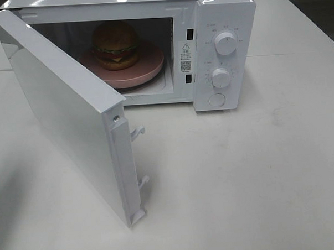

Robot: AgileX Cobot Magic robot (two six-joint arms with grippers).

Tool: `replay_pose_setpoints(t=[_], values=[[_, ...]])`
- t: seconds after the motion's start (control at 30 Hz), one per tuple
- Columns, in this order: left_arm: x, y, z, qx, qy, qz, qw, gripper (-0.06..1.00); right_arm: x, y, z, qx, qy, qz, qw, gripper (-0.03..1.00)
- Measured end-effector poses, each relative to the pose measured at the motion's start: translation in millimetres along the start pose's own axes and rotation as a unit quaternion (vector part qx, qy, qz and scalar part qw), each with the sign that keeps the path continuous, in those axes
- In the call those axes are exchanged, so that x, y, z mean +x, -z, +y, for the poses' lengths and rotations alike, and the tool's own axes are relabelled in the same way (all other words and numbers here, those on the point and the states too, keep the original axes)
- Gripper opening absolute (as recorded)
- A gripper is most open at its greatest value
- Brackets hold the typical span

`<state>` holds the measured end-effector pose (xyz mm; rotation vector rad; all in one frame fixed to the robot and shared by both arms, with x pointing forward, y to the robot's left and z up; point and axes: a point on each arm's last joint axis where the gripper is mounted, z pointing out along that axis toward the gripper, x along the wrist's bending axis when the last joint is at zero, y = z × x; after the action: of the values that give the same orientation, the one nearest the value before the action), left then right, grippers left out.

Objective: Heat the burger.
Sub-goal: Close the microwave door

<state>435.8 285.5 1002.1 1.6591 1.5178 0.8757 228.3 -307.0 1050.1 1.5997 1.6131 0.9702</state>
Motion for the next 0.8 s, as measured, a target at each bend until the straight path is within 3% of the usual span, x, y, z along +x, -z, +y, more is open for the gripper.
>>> replay_pose_setpoints(t=[0.1,0.37,0.53,0.67,0.8], values=[[-8.6,-7.8,0.7,-0.011,-0.015,0.004,1.0,0.0,0.0,0.0,0.0,0.0,0.0,0.0,1.0,0.73],[-26.6,-29.3,-5.9,-0.011,0.025,0.006,1.0,0.0,0.0,0.0,0.0,0.0,0.0,0.0,1.0,0.73],[-39.4,-42.5,-6.7,-0.042,0.034,-0.005,0.999,0.0,0.0,0.0,0.0,0.0,0.0,0.0,1.0,0.73],[-55.7,-54.0,-7.8,-0.072,0.034,-0.055,0.995,0.0,0.0,0.0,0.0,0.0,0.0,0.0,1.0,0.73],[-62.6,-59.5,-8.1,-0.089,0.04,-0.083,0.992,0.0,0.0,0.0,0.0,0.0,0.0,0.0,1.0,0.73]])
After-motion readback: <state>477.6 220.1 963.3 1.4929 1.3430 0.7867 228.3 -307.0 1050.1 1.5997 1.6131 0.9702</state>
